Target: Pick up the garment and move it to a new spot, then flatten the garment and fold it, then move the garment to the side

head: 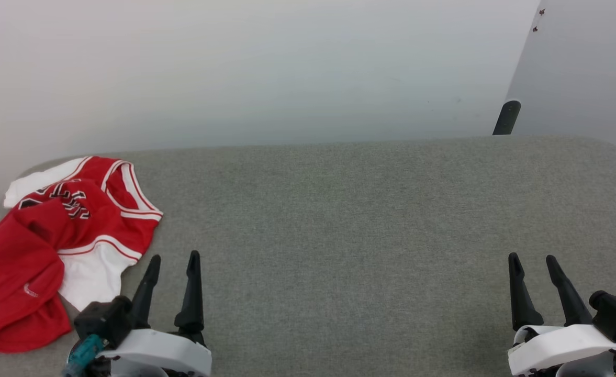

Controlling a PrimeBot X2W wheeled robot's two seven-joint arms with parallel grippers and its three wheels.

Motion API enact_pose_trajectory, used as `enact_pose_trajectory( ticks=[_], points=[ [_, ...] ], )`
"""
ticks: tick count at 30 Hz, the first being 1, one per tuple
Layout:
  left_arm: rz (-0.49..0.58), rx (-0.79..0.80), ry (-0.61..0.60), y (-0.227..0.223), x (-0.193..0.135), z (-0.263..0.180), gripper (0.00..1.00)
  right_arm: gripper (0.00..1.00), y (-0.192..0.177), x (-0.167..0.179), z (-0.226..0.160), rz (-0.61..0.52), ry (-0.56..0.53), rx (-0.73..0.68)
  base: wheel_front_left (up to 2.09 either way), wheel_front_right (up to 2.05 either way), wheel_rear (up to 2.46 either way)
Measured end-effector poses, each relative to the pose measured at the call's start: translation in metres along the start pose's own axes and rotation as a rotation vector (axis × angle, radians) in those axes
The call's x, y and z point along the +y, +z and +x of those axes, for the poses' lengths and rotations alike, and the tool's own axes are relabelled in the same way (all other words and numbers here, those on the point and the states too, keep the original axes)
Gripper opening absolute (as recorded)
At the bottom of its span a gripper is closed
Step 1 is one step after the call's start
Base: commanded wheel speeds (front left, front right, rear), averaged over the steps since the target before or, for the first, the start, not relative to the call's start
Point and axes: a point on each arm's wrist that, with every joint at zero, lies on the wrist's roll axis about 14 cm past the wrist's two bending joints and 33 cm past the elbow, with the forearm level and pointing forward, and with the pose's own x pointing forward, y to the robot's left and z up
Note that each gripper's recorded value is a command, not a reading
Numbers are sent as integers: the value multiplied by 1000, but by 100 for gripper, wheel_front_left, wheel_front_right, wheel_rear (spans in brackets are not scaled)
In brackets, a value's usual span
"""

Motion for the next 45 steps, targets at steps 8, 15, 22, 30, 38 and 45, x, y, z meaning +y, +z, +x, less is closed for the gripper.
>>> enact_pose_trajectory(
  ticks=[8, 15, 22, 30, 38, 45],
  points=[
    [88, -23, -29, 5, -5, -1, 100, 100, 6, 1, -1, -78, 8, -20, 0, 0, 0],
    [144, -40, -43, 9, -7, -4, 100, 100, 12, 4, -2, -139, 21, -40, 0, 0, 0],
    [188, -65, -50, 15, -7, -6, 100, 100, 16, 7, -3, -193, 33, -54, 0, 0, 0],
    [246, -86, -23, 22, 2, -13, 100, 100, 14, 17, -5, -242, 69, -56, 0, 0, 0],
    [324, -114, 83, 36, 34, -33, 100, 100, 10, 52, 2, -270, 177, -59, 0, 0, 0],
    [345, -128, 188, 48, 67, -58, 100, 100, -2, 90, 8, -250, 289, -41, 0, 0, 0]
  ],
)
